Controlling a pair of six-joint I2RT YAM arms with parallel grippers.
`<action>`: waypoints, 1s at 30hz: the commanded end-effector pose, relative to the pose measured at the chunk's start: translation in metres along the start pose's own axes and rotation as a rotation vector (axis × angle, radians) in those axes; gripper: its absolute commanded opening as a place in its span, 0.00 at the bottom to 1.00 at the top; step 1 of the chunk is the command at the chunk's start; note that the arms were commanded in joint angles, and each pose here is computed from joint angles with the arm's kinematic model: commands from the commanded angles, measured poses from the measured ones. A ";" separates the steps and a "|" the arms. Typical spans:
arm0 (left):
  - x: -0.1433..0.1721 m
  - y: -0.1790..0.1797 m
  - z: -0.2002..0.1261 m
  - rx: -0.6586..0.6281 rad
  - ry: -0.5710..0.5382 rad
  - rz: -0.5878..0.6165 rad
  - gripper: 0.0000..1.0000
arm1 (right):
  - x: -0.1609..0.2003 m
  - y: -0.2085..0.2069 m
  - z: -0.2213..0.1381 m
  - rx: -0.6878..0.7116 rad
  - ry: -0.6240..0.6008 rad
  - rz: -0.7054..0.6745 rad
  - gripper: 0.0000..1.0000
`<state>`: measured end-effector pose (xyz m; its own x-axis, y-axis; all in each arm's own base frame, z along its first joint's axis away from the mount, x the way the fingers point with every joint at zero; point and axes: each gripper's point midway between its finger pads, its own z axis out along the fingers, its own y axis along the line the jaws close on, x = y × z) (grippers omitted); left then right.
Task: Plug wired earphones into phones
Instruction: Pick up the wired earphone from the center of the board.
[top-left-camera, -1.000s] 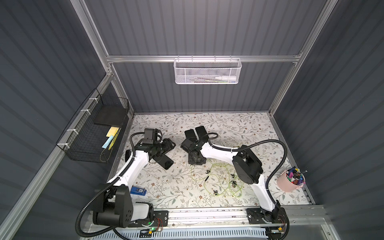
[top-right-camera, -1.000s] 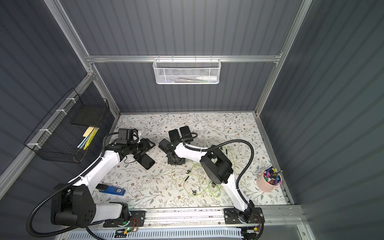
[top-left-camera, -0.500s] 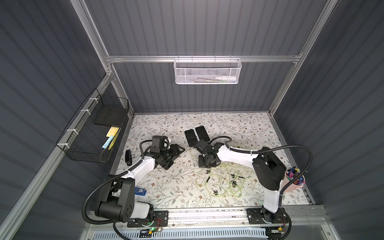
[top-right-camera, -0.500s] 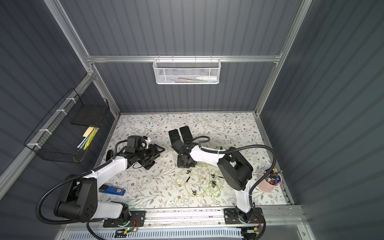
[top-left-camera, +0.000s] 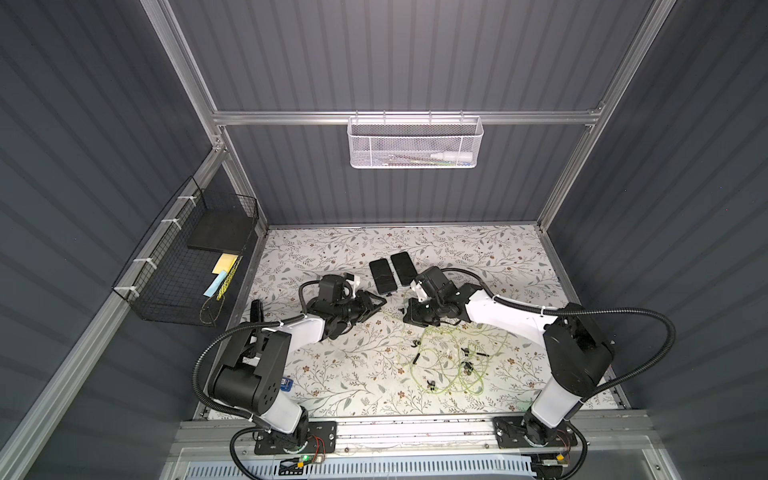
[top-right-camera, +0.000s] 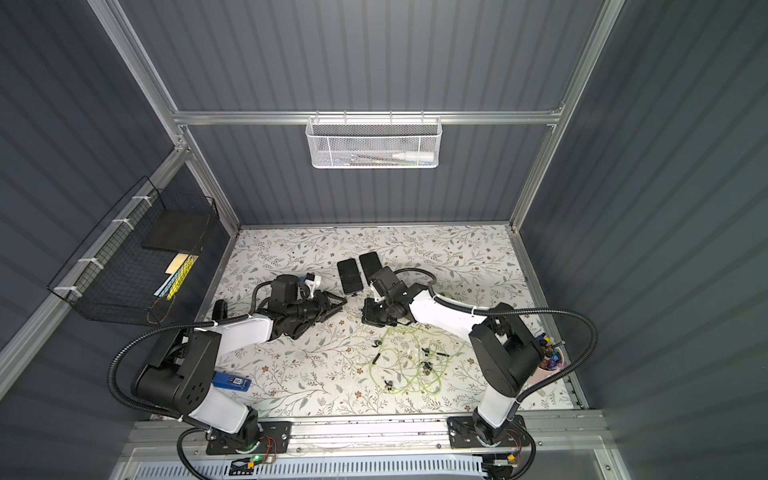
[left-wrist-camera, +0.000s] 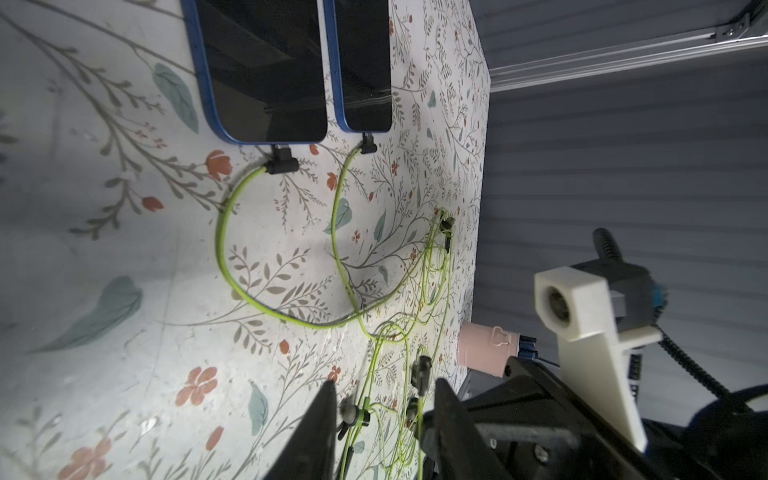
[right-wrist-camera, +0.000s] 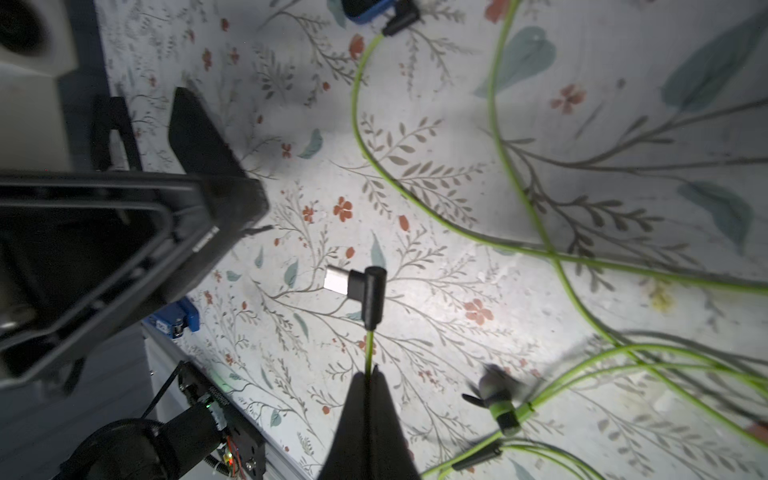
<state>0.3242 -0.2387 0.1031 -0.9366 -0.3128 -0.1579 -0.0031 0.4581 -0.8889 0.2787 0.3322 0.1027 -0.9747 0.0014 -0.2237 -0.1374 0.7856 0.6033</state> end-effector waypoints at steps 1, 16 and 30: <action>0.003 -0.025 0.006 0.098 0.052 0.053 0.36 | 0.003 0.022 -0.004 -0.106 0.029 -0.046 0.00; 0.007 -0.039 0.015 0.143 0.082 0.060 0.21 | -0.002 0.022 0.000 -0.104 0.022 -0.044 0.00; 0.014 -0.032 0.018 0.111 0.117 0.057 0.30 | -0.008 0.009 -0.002 -0.032 -0.015 -0.035 0.00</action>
<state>0.3179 -0.2663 0.1196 -0.9626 -0.2231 -0.1538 0.0607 0.3756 -0.9248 0.2797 0.3406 0.1107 -0.9701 -0.0177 -0.2419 -0.1727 0.7506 0.6377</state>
